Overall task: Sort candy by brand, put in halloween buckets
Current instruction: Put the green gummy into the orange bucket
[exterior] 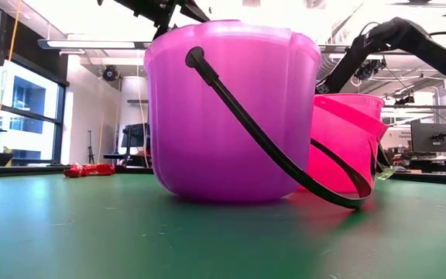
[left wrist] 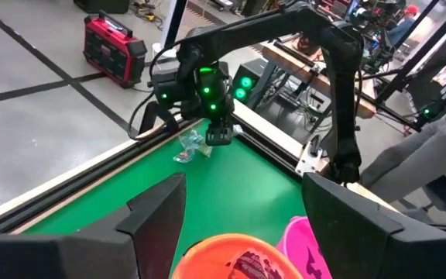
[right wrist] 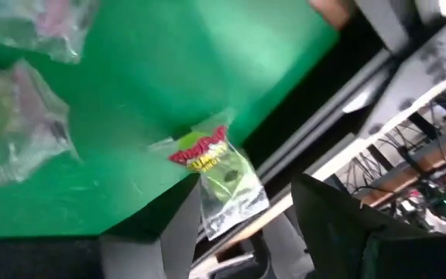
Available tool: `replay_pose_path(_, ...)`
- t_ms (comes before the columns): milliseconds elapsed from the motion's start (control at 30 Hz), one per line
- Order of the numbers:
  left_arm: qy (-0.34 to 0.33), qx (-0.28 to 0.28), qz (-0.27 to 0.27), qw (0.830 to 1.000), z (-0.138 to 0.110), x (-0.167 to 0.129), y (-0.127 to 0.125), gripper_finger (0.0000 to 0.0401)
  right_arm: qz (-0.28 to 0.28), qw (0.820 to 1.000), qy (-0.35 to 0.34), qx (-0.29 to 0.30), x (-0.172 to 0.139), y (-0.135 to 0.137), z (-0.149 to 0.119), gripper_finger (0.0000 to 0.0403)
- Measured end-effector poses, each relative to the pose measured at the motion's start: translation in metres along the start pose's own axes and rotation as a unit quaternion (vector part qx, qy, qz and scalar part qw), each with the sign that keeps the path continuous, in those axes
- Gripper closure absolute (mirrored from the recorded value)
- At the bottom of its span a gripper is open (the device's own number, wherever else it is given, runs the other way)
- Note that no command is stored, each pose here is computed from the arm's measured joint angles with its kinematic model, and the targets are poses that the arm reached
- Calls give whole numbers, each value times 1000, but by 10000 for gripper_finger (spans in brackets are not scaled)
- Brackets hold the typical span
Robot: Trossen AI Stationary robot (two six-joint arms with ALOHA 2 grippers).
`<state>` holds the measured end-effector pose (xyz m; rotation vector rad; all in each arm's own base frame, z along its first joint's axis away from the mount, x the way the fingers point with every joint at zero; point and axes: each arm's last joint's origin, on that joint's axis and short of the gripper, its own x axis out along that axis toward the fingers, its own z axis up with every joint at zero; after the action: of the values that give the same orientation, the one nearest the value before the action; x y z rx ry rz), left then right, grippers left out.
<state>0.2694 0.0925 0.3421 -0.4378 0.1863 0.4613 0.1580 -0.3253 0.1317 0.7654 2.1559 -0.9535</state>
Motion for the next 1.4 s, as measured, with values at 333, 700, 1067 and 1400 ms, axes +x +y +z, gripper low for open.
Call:
replay_pose_path(333, 0, -15, 0, 1000, 0, 0, 0, 153, 20, 999, 28, -35, 12, 0, 6, 219)
replay_pose_path(700, -9, -11, -4, 1000, 3, -6, -1, 153, 20, 997, 42, -59, 8, 0, 1, 387)
replay_pose_path(1067, -127, 35, 4, 991, 40, -77, 1, 153, 142, 974, -178, 11, -89, -22, -54, 401)
replay_pose_path(1400, -66, 40, 38, 996, 29, -85, 7, 153, 398, 801, -411, -178, -183, 58, -139, 402)
